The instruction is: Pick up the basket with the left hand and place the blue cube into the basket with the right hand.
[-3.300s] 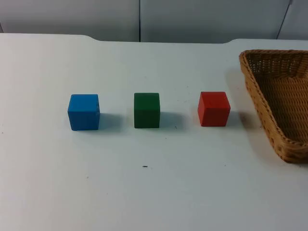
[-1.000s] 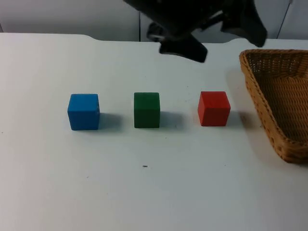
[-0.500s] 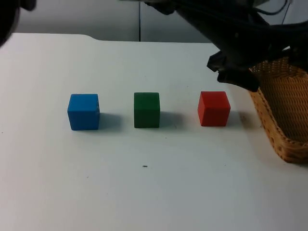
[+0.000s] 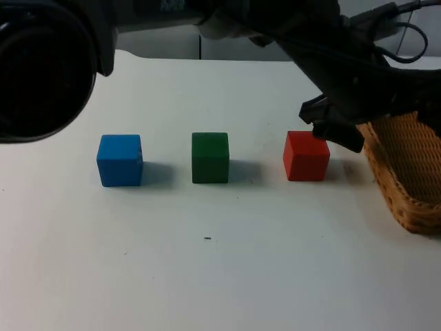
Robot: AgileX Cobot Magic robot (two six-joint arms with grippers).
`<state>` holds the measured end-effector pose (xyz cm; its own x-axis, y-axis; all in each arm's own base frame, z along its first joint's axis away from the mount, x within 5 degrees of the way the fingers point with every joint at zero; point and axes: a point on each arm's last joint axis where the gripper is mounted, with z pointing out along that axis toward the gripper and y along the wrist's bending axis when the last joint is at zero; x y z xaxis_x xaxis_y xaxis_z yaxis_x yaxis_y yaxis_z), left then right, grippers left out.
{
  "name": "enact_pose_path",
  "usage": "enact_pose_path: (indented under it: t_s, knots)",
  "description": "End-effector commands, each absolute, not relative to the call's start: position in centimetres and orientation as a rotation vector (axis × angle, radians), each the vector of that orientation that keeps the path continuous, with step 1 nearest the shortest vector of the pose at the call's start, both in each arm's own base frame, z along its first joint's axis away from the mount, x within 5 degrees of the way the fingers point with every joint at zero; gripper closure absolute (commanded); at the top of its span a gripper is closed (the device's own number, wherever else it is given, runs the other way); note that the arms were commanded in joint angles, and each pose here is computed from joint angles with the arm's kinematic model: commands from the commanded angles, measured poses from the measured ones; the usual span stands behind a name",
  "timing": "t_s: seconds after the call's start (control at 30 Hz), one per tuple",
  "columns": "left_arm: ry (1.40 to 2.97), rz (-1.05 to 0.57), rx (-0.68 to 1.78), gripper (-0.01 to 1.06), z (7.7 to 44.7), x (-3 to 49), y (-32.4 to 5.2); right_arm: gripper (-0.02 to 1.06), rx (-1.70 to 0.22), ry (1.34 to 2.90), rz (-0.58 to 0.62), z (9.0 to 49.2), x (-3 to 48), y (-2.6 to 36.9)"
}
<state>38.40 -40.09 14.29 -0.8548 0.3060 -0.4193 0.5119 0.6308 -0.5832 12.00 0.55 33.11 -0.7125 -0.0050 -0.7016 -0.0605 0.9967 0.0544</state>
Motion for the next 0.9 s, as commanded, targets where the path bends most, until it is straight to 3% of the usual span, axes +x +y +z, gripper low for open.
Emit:
enact_pose_path:
  t_s: [0.0,0.43,0.87]
  knots:
    - [2.549,-1.032,0.636,0.01,14.8,38.4,-40.5,0.06,-0.045,2.341,0.094,33.4,12.1,0.5]
    - [2.528,-1.040,0.599,0.01,14.6,37.8,-41.6,0.06,-0.035,2.316,0.119,33.6,12.3,0.7]
    - [2.585,-0.992,0.554,0.06,11.7,37.0,-43.1,0.06,-0.040,2.323,0.120,33.5,12.2,0.7]
